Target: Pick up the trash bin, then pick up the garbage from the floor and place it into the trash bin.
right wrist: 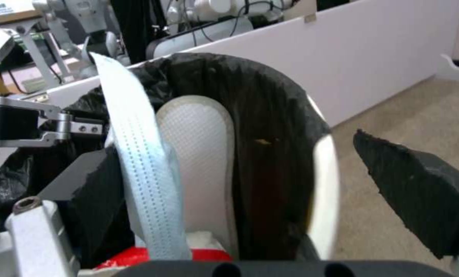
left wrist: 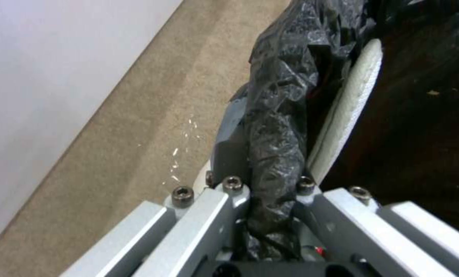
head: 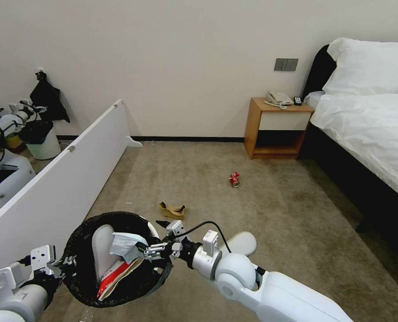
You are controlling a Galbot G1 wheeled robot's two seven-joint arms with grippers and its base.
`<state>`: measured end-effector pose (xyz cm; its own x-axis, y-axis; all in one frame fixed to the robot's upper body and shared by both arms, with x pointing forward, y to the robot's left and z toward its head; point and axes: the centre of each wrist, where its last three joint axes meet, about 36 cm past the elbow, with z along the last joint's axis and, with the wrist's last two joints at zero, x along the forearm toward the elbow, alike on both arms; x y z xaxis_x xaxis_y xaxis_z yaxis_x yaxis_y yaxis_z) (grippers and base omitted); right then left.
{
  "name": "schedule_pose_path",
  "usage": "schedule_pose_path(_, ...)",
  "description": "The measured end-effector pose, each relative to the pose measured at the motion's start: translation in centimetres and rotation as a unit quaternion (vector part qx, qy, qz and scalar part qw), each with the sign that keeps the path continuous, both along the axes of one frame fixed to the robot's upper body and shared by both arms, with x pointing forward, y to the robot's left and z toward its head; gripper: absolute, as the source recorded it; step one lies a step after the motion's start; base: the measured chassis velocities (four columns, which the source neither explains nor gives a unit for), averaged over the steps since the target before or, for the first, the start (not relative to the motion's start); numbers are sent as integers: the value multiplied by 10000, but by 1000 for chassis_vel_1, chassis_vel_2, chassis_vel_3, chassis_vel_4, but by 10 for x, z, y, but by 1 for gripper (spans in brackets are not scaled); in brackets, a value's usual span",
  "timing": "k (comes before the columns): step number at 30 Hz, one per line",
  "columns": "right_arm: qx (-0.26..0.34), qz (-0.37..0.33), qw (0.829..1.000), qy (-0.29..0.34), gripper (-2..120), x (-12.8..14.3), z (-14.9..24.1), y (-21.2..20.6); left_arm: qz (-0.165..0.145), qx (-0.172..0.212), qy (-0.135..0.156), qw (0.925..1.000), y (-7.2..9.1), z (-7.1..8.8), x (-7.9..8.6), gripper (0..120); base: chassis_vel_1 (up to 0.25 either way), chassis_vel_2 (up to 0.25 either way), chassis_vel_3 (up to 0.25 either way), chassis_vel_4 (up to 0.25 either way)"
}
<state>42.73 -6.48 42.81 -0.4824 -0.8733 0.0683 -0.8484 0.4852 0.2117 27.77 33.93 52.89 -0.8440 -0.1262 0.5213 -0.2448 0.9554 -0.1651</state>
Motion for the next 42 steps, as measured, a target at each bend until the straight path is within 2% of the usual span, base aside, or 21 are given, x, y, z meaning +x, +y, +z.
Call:
schedule_pose_path(7, -560, -5, 9973, -474, 100, 5, -12, -10, -16, 22, -17, 10000, -2, 3, -1, 1, 0, 0, 0, 0)
schedule_pose_path(19, -972, 213, 9947, -247, 100, -13, -41, -30, -47, -9, 16, 10000, -1, 3, -2, 1, 0, 0, 0, 0)
schedule_pose_path(42, -1080, 398, 9934, -9, 100, -37, -52, -38, -106, -6, 117, 9999, 6, 8, 2, 1, 0, 0, 0, 0)
